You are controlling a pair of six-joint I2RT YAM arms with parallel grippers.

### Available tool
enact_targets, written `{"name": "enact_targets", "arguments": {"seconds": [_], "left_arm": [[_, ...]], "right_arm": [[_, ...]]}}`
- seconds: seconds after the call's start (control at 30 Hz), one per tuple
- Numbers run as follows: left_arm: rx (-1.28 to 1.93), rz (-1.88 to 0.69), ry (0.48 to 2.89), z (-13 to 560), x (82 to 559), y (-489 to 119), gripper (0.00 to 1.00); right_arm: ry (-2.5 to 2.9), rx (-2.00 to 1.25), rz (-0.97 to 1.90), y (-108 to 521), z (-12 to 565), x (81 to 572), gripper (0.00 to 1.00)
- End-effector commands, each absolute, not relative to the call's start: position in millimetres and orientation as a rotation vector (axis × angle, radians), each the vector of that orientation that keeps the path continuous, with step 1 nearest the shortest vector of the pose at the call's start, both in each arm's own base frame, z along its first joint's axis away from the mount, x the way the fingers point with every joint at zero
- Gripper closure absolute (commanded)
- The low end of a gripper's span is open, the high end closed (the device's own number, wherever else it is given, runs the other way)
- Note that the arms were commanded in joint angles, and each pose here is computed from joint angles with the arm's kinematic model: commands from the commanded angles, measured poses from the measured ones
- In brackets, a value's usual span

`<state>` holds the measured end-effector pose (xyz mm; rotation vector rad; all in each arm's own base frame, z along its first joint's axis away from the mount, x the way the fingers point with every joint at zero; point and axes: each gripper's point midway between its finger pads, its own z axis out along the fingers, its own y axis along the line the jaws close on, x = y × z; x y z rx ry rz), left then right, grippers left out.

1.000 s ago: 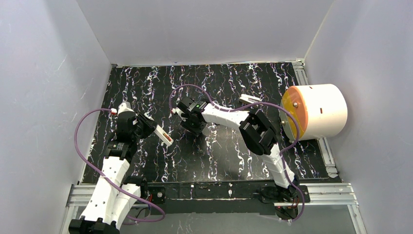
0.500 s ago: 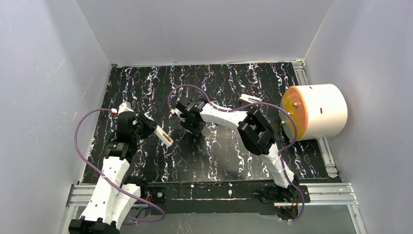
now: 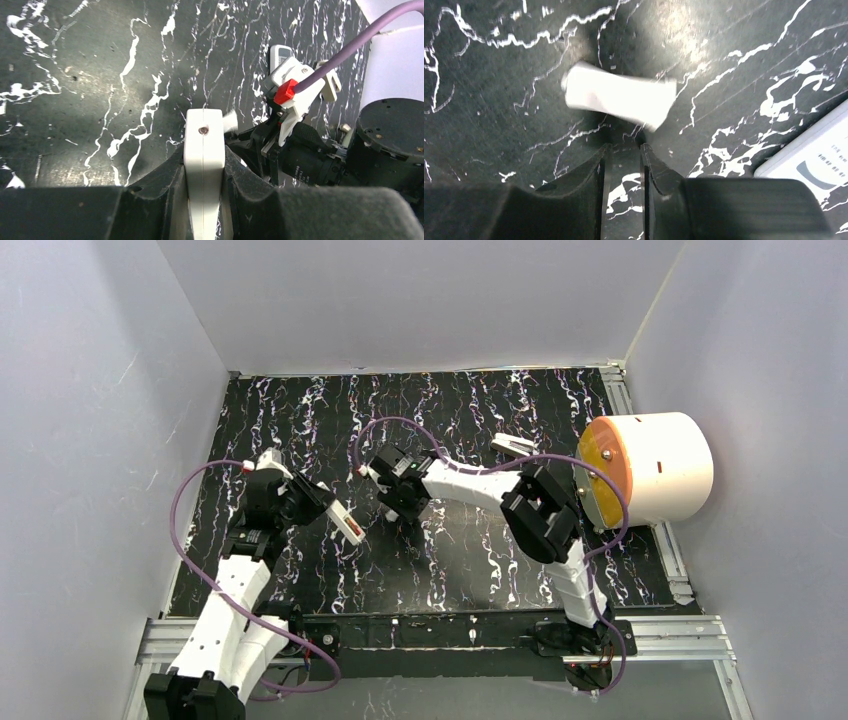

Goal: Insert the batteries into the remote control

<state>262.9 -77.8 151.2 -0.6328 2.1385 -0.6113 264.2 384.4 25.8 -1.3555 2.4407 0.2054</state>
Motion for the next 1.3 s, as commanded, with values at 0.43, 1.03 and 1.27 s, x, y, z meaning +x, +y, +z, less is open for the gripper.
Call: {"name": "enact_targets", "arguments": {"seconds": [0.43, 1.03, 1.27], "left_arm": [[-0.602, -0.592, 2.131, 147, 270, -75, 1.0], [-0.61, -0.626, 2.129, 140, 261, -79, 1.0], [-0.601, -0.613, 2.134, 139, 259, -77, 1.0]], "right_arm": [[2.389, -1.131, 0.349, 388, 74, 257, 0.6], [2.374, -0.742, 0.1, 427, 45, 325, 0.39], [2.399, -0.708, 0.032, 418, 33, 326, 0.39]]}}
